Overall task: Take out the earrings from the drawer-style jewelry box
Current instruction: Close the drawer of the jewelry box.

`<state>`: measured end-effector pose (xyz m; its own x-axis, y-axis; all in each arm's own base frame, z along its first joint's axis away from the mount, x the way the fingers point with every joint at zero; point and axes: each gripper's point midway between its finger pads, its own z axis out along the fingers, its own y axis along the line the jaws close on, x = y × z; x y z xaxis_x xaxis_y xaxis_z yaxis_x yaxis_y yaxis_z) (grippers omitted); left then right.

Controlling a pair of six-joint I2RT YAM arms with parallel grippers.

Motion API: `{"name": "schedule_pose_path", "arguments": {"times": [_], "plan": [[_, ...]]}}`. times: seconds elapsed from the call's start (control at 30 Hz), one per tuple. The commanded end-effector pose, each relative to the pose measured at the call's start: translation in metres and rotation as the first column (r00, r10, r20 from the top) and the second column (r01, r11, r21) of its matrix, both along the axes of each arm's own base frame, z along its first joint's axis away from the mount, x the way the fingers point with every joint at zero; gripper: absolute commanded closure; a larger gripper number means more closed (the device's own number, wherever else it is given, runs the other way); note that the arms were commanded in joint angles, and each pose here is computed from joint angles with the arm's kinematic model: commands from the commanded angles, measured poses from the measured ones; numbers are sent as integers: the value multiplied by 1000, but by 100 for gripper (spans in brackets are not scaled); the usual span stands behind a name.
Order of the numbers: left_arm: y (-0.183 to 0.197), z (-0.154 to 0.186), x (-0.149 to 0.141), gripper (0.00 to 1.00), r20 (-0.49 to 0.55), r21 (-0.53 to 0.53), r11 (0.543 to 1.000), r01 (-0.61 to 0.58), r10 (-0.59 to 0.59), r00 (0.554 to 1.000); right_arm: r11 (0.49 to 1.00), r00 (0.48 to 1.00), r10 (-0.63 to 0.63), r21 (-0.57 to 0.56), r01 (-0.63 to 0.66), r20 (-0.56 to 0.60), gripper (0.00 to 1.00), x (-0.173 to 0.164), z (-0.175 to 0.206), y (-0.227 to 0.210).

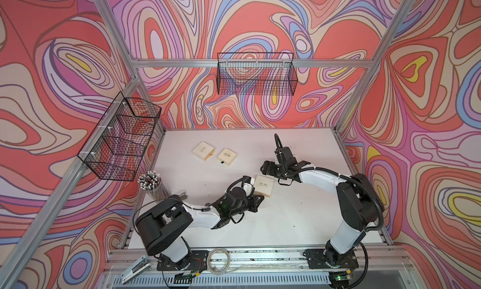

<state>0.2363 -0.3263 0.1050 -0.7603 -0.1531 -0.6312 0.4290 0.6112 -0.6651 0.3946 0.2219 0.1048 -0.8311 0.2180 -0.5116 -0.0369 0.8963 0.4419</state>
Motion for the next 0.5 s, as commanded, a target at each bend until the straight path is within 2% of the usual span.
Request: {"name": "schedule_pose_path", "arguments": {"times": [0.0, 0.03, 0.17, 0.2, 0.3, 0.47], "plan": [[29, -1, 6, 78, -27, 151, 984, -97, 102, 994, 998, 995, -66, 19, 65, 70, 5, -6, 30, -12], [31, 7, 10, 72, -30, 166, 981, -103, 109, 994, 997, 994, -74, 22, 72, 78, 4, -10, 34, -16], [46, 25, 21, 31, -75, 216, 971, -104, 123, 990, 996, 994, -84, 12, 83, 68, 2, -32, 39, -29], [48, 28, 25, 26, -83, 233, 968, -96, 118, 990, 996, 995, -86, 8, 85, 57, 2, -38, 38, -32], [50, 30, 37, 18, -110, 287, 955, -71, 106, 988, 995, 994, -100, 15, 100, 53, 2, -56, 36, -43], [43, 19, 58, 17, -183, 293, 956, -14, 70, 981, 993, 991, -119, 19, 118, 64, 2, -80, 38, -58]]}}
